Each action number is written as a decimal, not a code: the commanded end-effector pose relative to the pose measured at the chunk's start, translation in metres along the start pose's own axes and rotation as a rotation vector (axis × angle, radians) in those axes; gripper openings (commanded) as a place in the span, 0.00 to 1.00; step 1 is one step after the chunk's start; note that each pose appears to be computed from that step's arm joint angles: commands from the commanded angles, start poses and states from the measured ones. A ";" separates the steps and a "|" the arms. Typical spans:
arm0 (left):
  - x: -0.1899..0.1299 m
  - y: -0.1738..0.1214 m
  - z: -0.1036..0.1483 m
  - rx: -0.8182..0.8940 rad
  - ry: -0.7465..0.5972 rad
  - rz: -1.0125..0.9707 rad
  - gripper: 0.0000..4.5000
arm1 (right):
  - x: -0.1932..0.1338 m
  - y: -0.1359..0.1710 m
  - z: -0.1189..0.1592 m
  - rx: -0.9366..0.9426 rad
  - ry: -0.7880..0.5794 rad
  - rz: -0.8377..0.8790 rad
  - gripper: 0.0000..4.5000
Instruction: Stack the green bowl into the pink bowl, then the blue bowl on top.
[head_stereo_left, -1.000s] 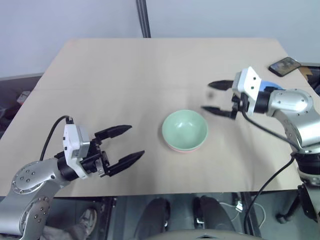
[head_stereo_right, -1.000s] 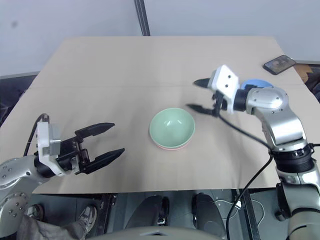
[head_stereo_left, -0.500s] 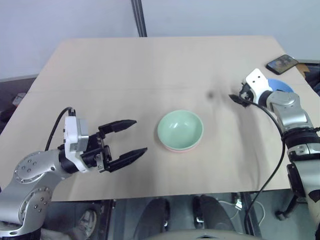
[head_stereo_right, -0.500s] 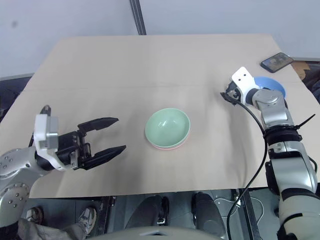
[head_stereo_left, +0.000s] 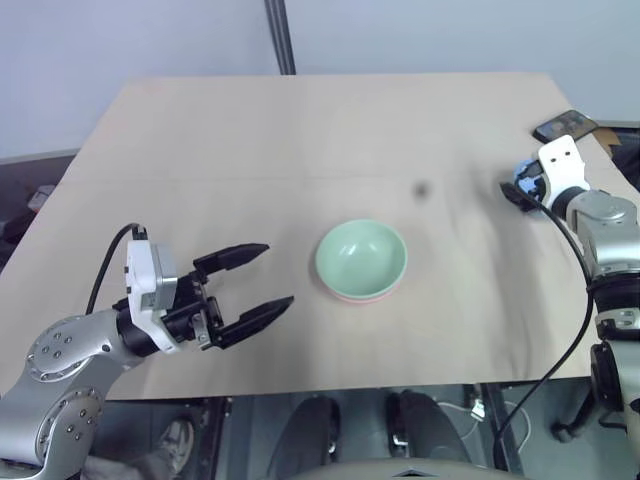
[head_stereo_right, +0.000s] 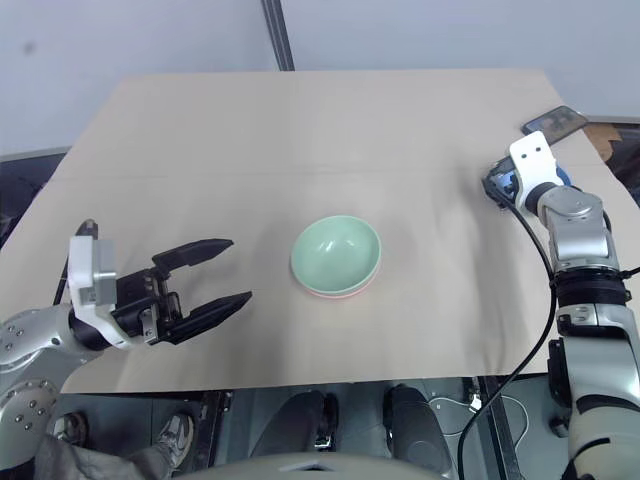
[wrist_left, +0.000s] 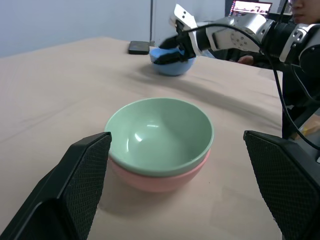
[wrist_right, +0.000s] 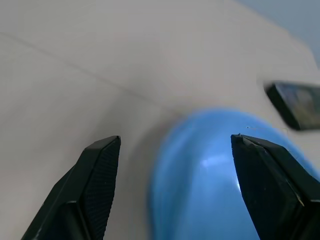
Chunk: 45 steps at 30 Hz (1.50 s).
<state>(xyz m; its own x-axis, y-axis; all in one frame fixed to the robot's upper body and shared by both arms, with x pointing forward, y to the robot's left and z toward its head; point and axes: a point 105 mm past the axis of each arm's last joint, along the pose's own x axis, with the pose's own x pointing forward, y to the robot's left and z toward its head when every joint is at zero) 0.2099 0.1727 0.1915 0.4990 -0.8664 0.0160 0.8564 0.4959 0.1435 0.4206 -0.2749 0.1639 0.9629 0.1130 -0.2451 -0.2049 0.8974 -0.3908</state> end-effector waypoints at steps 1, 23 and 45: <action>0.003 -0.003 0.008 0.037 -0.021 -0.018 1.00 | -0.003 -0.002 0.008 0.077 -0.015 0.028 0.70; -0.015 0.018 -0.008 0.015 0.012 0.148 1.00 | -0.159 0.167 0.095 -0.121 -0.464 1.134 0.01; -0.009 0.016 -0.010 0.050 0.024 0.149 1.00 | -0.144 0.219 0.098 -0.188 -0.532 1.155 0.73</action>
<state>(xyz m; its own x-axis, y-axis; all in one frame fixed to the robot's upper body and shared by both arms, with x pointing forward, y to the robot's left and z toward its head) 0.2251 0.1952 0.1761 0.6366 -0.7712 -0.0022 0.7632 0.6295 0.1459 0.2523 -0.0469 0.1818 0.1252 0.9720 -0.1990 -0.9622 0.0701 -0.2630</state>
